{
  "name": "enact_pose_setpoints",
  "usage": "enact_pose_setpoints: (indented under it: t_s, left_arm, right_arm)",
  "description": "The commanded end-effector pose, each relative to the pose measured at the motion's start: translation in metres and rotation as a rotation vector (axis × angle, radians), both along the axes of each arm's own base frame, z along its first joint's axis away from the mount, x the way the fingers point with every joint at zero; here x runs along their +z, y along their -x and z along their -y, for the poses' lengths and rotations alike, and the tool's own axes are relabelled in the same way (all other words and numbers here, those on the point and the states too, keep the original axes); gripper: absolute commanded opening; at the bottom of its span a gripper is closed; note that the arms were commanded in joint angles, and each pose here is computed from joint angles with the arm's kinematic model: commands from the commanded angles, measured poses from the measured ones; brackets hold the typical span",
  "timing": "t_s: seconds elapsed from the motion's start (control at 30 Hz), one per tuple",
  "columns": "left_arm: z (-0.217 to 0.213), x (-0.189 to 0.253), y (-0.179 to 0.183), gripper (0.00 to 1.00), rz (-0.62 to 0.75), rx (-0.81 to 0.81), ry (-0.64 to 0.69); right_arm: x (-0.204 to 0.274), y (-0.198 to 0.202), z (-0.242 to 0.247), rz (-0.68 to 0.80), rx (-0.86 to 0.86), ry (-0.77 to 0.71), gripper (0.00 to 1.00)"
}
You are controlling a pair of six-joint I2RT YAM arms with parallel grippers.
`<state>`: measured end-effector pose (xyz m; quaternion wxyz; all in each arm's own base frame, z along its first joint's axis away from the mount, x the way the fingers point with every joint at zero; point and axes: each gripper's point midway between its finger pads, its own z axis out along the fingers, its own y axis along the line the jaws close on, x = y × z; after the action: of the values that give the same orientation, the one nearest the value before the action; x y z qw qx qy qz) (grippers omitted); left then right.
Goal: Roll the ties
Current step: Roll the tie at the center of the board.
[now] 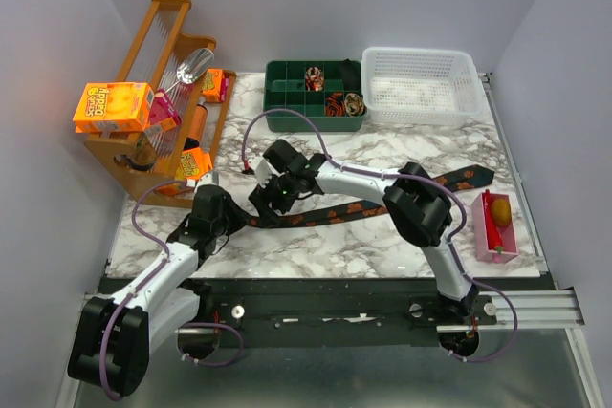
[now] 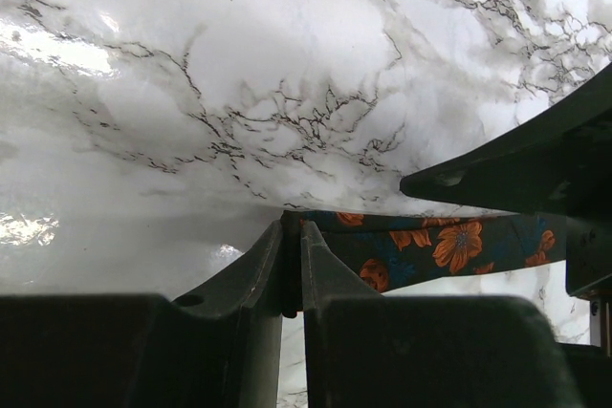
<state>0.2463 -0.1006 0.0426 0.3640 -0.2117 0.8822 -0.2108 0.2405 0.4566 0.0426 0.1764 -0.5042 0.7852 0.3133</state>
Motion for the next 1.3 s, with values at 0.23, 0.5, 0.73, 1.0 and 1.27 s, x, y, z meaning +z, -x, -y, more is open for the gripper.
enact_pose_setpoints:
  t_s: [0.23, 0.5, 0.73, 1.0, 1.27]
  left_arm:
    - [0.004, 0.02, -0.011, 0.19, 0.066, -0.006, 0.022]
    - [0.004, 0.022, -0.01, 0.2, 0.073, -0.008, 0.029]
    - [0.005, 0.023, -0.009, 0.2, 0.078, -0.009, 0.034]
    - [0.001, 0.019, -0.006, 0.2, 0.066, 0.001, 0.021]
    - [-0.001, 0.018, -0.006, 0.21, 0.063, -0.005, -0.002]
  right_arm:
    - [-0.035, 0.02, 0.0, -0.035, 0.04, 0.07, 0.66]
    - [-0.047, 0.014, 0.002, -0.022, 0.004, 0.105, 0.46]
    - [-0.045, 0.01, 0.002, -0.02, -0.024, 0.106, 0.36]
    - [0.007, 0.005, 0.0, 0.043, -0.051, 0.026, 0.58]
    - [0.042, 0.003, -0.004, 0.07, -0.094, -0.05, 0.53]
